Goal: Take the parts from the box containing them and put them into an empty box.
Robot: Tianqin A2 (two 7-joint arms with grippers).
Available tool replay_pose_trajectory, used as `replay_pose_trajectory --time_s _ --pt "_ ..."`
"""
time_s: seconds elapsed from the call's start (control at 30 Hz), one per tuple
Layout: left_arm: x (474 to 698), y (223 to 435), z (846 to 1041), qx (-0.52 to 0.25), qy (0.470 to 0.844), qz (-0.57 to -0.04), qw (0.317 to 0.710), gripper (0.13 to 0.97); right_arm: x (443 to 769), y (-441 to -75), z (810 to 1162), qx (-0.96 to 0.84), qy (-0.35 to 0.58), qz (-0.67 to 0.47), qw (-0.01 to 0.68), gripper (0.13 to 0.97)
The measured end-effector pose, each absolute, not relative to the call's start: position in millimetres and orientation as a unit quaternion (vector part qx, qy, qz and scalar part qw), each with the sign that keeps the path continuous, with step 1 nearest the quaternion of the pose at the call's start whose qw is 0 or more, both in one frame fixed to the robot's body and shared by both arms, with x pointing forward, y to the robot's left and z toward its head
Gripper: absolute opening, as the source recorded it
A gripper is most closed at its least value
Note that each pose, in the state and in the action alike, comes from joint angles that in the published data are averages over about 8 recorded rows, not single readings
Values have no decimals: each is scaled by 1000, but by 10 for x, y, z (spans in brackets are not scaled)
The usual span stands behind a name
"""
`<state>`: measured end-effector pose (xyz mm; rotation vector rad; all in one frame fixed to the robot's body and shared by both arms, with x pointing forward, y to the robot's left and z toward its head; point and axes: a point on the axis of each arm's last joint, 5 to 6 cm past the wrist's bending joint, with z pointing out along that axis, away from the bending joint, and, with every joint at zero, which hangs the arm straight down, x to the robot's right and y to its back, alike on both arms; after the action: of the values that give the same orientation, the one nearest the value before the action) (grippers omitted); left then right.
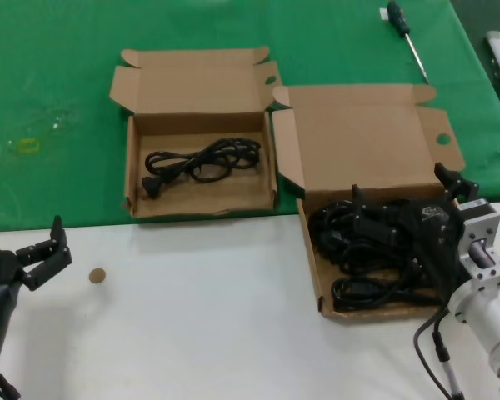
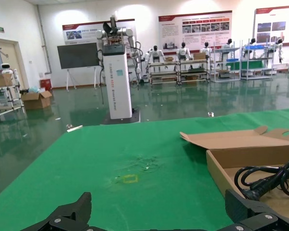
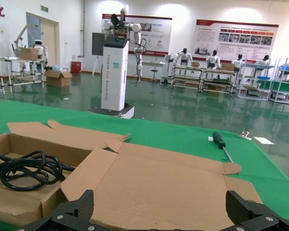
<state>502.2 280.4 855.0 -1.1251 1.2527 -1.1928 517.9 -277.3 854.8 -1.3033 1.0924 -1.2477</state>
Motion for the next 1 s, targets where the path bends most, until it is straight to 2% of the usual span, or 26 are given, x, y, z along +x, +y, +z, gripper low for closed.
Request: replay_pose_trajectory --time_s 1.0 --pt "5022 2804 8550 -468 521 -496 513 966 5179 -2773 8548 -537 450 -514 494 966"
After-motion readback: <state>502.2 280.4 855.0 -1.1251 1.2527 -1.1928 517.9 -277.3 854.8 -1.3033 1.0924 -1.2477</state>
